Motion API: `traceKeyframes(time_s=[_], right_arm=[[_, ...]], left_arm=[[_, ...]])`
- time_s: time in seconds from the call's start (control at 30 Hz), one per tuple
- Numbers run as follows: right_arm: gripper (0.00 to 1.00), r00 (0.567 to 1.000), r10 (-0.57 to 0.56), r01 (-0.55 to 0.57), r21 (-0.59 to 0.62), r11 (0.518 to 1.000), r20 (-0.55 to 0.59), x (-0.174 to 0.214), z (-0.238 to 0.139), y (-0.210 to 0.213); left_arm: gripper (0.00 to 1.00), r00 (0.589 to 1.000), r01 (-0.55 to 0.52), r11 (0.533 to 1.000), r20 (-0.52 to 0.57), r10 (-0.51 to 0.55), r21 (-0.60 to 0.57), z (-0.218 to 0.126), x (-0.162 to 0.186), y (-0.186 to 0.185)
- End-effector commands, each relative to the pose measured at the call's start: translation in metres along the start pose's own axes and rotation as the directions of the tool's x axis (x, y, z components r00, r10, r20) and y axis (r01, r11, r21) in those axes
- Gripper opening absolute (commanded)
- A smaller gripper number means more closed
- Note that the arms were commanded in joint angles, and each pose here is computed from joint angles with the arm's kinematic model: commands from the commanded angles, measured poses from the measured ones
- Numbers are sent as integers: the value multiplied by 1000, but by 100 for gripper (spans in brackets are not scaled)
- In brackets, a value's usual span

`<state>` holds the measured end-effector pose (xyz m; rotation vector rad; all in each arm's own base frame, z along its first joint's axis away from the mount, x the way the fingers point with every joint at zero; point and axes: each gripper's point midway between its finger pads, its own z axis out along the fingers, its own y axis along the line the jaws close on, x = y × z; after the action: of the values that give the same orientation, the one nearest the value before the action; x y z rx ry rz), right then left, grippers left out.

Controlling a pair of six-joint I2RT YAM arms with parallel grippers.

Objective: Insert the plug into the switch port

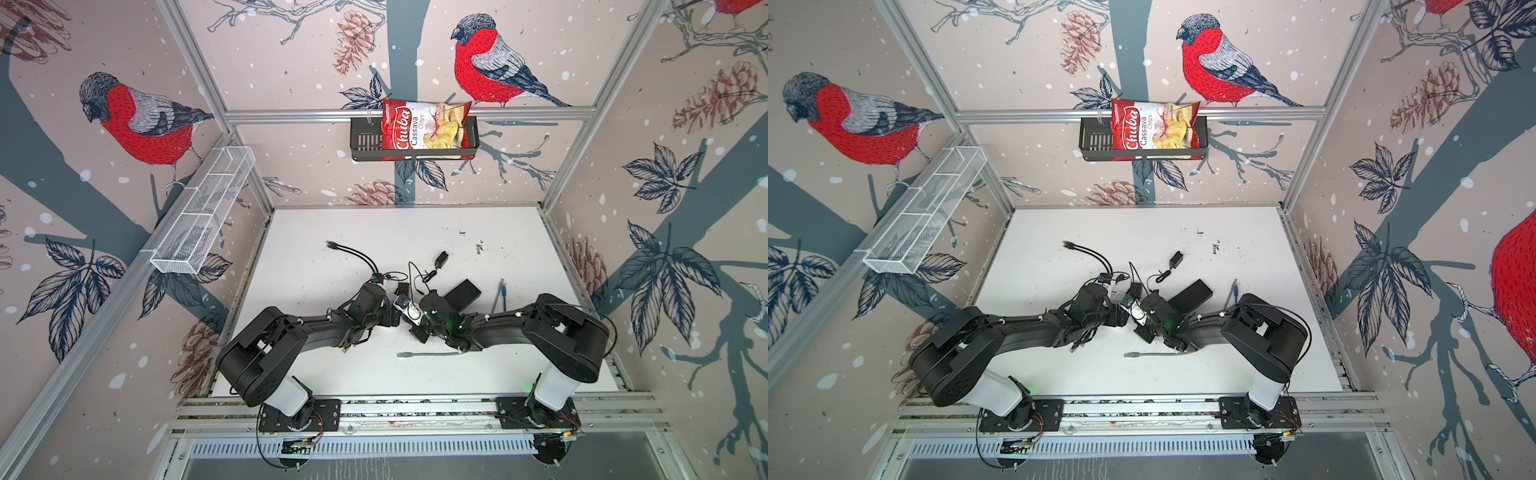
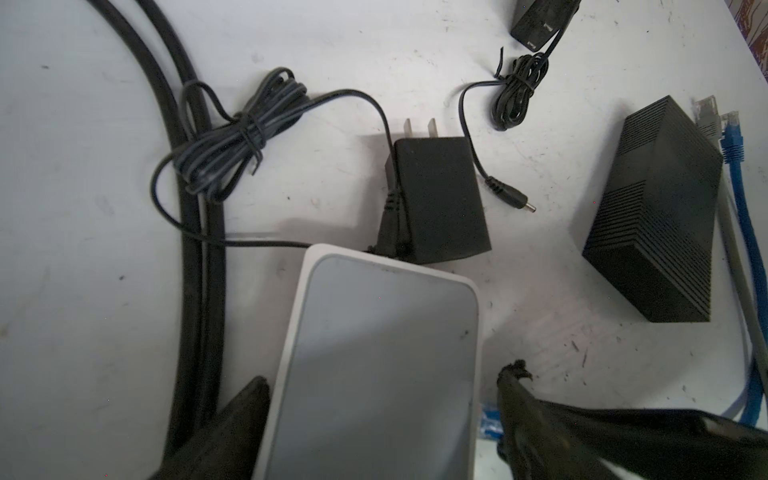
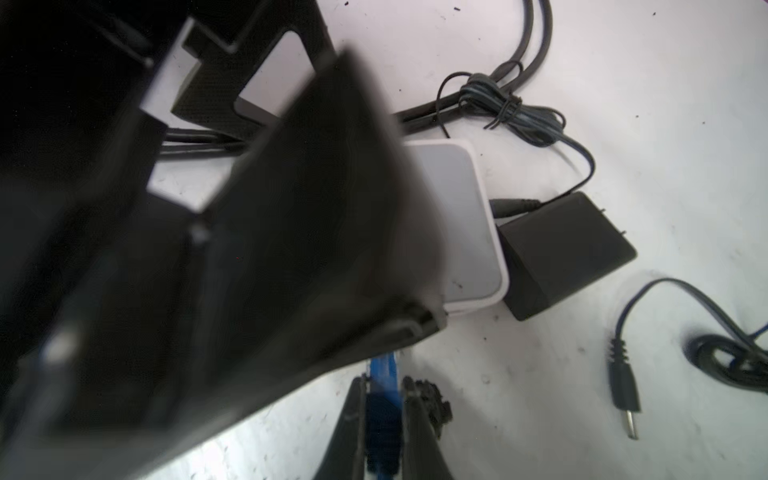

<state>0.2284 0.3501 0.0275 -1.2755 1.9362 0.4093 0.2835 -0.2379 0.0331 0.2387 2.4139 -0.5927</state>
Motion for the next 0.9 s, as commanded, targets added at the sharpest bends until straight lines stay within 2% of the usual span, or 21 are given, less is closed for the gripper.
traceKeyframes(time_s=[0.0,0.27,0.7,0.87], right_arm=[[0,998,29,-31,37,999,56,-15,1,-7],[0,998,19,-24,78,997,62,-15,-2,-14],[0,999,-1,0,25,1000,47,-10,1,-3],[0,999,-3,2,36,999,32,-5,2,-3]], left_arm=[[84,1000,9,999,3,-9,35,0,0,-6],[85,1000,-1,1000,11,1,-2,-5,0,2],[87,998,-12,1000,62,12,-8,-12,-12,0],[87,996,8,997,90,-1,-76,-18,-13,14]])
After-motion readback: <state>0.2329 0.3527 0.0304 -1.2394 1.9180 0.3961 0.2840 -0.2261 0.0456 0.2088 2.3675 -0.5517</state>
